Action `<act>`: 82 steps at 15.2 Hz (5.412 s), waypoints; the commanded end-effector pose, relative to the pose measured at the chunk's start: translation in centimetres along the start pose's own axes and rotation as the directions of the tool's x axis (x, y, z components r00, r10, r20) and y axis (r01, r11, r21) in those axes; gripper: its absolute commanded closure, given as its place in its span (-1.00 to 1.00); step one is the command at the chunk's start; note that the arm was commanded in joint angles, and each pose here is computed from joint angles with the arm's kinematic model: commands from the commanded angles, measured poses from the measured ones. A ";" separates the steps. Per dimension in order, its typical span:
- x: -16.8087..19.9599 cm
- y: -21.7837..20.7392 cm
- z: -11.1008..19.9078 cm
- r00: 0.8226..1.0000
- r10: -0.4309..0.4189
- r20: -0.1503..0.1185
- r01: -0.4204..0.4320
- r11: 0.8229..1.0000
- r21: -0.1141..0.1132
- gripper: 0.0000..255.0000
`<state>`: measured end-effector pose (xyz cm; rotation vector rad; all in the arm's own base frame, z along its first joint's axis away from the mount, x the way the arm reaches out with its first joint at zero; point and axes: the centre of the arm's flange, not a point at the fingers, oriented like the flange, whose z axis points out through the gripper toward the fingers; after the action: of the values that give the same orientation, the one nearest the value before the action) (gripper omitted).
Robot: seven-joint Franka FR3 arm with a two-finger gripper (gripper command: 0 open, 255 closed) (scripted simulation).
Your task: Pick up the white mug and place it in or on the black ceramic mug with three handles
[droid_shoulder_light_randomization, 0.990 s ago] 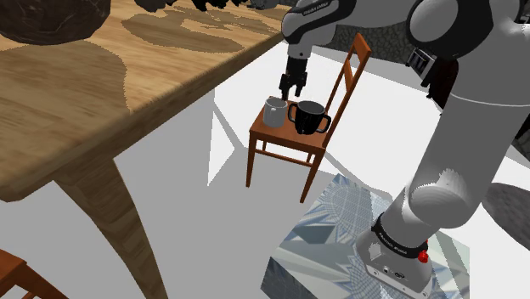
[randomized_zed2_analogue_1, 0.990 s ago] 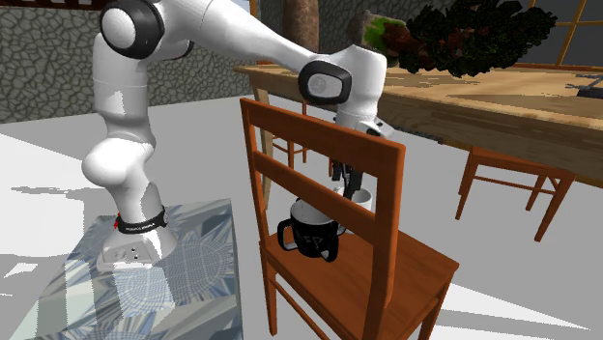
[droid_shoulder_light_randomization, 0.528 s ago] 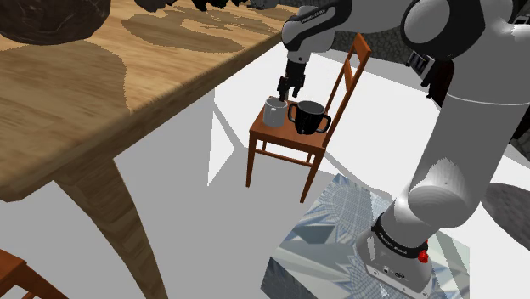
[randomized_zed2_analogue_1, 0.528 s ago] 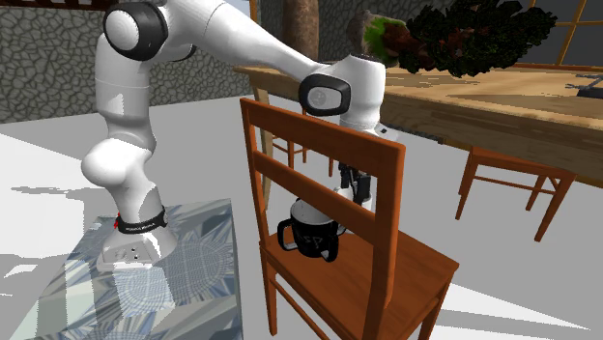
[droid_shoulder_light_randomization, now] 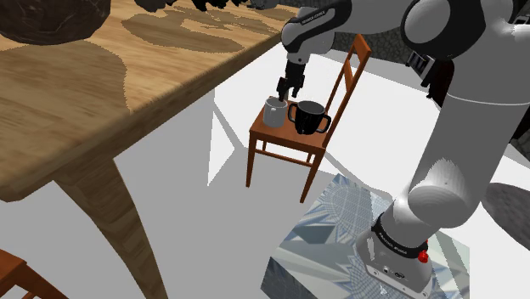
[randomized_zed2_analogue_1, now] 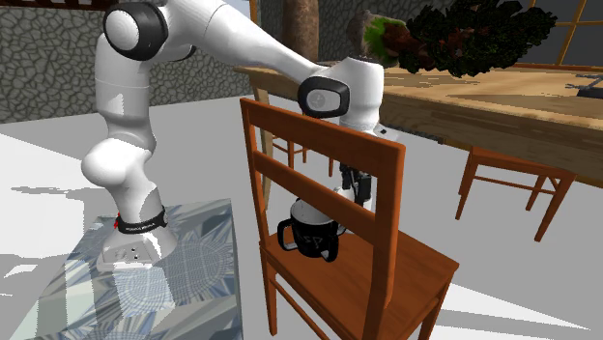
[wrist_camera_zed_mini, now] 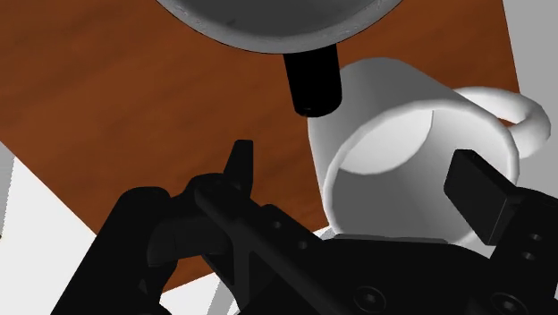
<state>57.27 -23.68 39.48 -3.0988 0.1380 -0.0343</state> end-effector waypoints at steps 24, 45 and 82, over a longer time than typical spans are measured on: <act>2.2 -0.2 -2.9 1.000 -0.018 -0.004 0.018 0.999 -0.033 1.00; 2.4 -0.6 -13.9 1.000 -0.018 -0.004 0.018 0.999 -0.033 1.00; -11.3 6.3 -8.1 1.000 -0.018 -0.004 0.018 0.999 -0.033 1.00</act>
<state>45.30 -29.32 47.57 -3.1361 0.1130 -0.0537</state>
